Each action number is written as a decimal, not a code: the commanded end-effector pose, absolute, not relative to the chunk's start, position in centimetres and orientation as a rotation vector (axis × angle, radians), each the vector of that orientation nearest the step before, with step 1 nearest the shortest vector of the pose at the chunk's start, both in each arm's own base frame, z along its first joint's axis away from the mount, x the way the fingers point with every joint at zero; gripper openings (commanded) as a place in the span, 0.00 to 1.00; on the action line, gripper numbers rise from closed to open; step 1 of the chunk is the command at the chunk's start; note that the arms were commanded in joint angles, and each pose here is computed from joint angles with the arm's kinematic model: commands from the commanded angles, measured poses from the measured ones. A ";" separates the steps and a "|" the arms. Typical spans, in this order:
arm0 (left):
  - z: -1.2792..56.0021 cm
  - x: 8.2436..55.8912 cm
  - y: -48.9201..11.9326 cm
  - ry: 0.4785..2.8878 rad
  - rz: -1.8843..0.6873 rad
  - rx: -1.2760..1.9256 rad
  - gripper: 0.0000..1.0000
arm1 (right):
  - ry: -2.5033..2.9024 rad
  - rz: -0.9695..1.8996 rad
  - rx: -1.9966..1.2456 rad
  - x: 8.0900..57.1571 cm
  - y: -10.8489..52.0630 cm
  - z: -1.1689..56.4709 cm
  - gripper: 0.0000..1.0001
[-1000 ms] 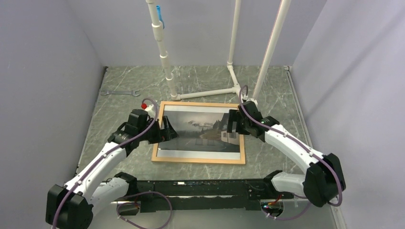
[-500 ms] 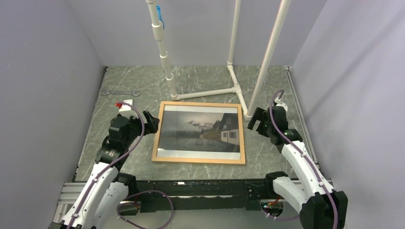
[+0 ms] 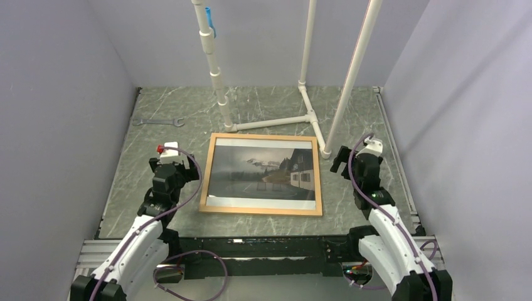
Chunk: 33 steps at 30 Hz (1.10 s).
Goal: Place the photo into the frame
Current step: Reset both arms
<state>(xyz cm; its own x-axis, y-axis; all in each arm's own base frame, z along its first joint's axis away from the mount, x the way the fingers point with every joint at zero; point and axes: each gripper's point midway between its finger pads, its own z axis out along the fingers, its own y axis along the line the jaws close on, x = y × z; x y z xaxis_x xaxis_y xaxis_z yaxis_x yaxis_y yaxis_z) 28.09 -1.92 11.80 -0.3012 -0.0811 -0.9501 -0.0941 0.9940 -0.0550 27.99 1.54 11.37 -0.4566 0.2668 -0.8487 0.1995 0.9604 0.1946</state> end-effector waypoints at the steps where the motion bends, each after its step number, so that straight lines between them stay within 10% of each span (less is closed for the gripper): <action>1: 14.7 29.7 0.3 1.737 0.141 -0.177 0.96 | 1.792 -0.097 0.403 29.0 -2.3 14.6 0.99; 13: 15.4 30.6 0.5 1.417 0.225 -0.030 0.99 | 1.513 -0.254 0.495 29.0 -6.2 12.6 0.99; 33: 12.9 35.2 3.6 1.554 0.340 -0.133 0.99 | 1.580 -0.217 0.358 35.5 -5.1 10.5 1.00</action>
<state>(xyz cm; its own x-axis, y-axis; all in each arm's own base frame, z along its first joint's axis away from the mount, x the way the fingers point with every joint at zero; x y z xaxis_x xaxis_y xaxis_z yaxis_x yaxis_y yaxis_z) 33.80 3.09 10.96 -0.0741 0.1747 -0.9818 -0.2546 0.9486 0.1880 33.81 -5.24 7.85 -0.1091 0.0689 -0.9916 0.3756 0.9265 0.0230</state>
